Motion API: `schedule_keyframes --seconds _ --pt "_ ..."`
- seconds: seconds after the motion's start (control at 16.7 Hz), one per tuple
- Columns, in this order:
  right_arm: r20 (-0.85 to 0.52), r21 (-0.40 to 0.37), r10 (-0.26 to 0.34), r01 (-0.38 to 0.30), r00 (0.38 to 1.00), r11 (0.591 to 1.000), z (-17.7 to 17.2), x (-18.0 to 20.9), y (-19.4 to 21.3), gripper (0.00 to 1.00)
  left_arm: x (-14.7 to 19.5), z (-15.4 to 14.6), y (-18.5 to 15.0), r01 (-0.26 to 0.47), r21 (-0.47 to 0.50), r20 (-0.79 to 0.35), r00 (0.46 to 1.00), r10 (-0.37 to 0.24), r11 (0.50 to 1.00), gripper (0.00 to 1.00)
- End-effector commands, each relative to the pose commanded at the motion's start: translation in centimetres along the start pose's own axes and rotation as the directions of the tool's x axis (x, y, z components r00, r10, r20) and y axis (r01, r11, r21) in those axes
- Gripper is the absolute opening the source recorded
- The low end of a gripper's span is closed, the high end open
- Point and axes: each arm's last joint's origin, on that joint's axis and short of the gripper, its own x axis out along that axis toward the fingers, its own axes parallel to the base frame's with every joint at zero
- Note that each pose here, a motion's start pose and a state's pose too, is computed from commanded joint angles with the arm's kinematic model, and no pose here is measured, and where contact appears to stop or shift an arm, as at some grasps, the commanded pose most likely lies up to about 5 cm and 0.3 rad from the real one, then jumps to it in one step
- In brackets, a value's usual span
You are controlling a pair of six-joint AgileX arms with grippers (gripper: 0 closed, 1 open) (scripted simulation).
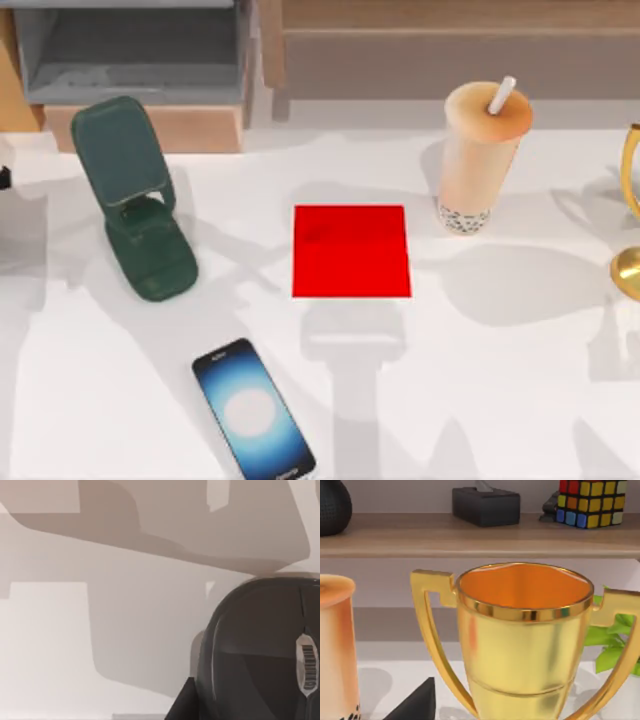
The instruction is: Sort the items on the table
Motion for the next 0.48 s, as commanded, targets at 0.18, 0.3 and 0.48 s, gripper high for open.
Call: schedule_keyframes --seconds 0.18,0.3,0.48 --pt "0.0 0.0 0.0 0.0 1.0 1.0 0.0 0.0 0.0 1.0 0.0 0.0 0.0 0.0 0.0 0.0 1.0 0.0 1.0 0.0" --pt "0.0 0.0 0.0 0.0 1.0 1.0 0.0 0.0 0.0 1.0 -0.4 0.0 -0.2 0.0 0.007 0.006 1.0 0.0 1.0 0.0" --pt "0.0 0.0 0.0 0.0 1.0 1.0 0.0 0.0 0.0 1.0 -3.7 -0.2 -1.5 0.013 0.055 0.037 0.999 -0.015 0.998 0.0"
